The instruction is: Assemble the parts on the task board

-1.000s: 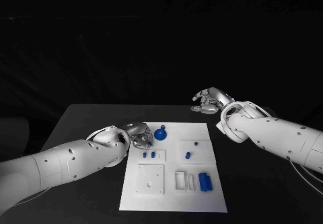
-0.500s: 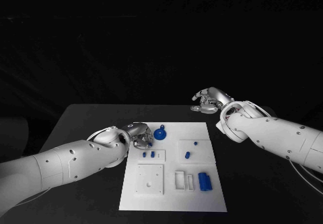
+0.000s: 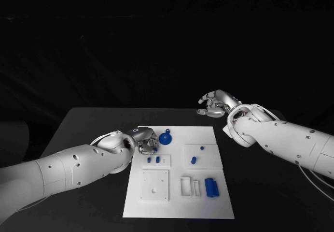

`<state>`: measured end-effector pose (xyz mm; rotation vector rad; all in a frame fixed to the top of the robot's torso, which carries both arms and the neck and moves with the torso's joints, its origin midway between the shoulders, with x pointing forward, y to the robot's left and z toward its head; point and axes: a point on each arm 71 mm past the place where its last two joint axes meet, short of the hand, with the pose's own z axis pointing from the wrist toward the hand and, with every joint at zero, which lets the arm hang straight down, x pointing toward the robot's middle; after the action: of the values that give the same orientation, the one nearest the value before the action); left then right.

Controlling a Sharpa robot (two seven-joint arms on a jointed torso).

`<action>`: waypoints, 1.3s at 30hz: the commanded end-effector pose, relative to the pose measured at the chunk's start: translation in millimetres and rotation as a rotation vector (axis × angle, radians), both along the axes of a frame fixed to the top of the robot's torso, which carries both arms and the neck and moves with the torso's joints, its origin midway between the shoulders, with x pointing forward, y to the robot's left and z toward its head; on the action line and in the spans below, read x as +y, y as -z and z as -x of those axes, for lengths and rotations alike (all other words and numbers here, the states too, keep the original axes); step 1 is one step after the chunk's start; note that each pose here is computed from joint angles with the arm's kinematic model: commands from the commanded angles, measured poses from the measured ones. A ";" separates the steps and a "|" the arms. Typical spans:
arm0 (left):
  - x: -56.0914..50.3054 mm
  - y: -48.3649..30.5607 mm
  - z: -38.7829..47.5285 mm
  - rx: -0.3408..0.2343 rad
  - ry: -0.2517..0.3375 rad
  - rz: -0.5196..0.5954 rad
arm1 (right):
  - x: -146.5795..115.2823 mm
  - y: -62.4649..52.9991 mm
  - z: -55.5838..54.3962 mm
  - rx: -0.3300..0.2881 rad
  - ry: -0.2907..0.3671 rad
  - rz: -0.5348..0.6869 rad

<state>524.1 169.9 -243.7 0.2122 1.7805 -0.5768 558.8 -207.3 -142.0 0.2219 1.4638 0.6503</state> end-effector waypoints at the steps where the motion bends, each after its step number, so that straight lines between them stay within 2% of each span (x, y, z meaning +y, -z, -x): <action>1: -7.5 10.0 5.8 0.012 0.045 -0.087 | 1.8 0.2 0.5 0.002 -0.015 0.005; 15: -16.6 9.0 10.6 -0.035 0.073 -0.164 | 2.1 0.2 0.5 0.002 -0.016 0.005; 23: -13.8 8.4 10.9 -0.047 0.067 -0.169 | 1.2 0.1 0.6 0.001 -0.014 0.005; 29: -14.3 5.2 11.0 -0.081 0.065 -0.140 | 0.7 0.2 0.4 0.002 -0.014 0.006; 39: -11.8 4.1 10.2 -0.086 0.050 -0.117 | 0.2 0.2 0.4 0.001 -0.012 0.006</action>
<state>515.5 160.5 -247.0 0.3562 1.7292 -0.4778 558.8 -208.0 -142.0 0.2224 1.4639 0.6492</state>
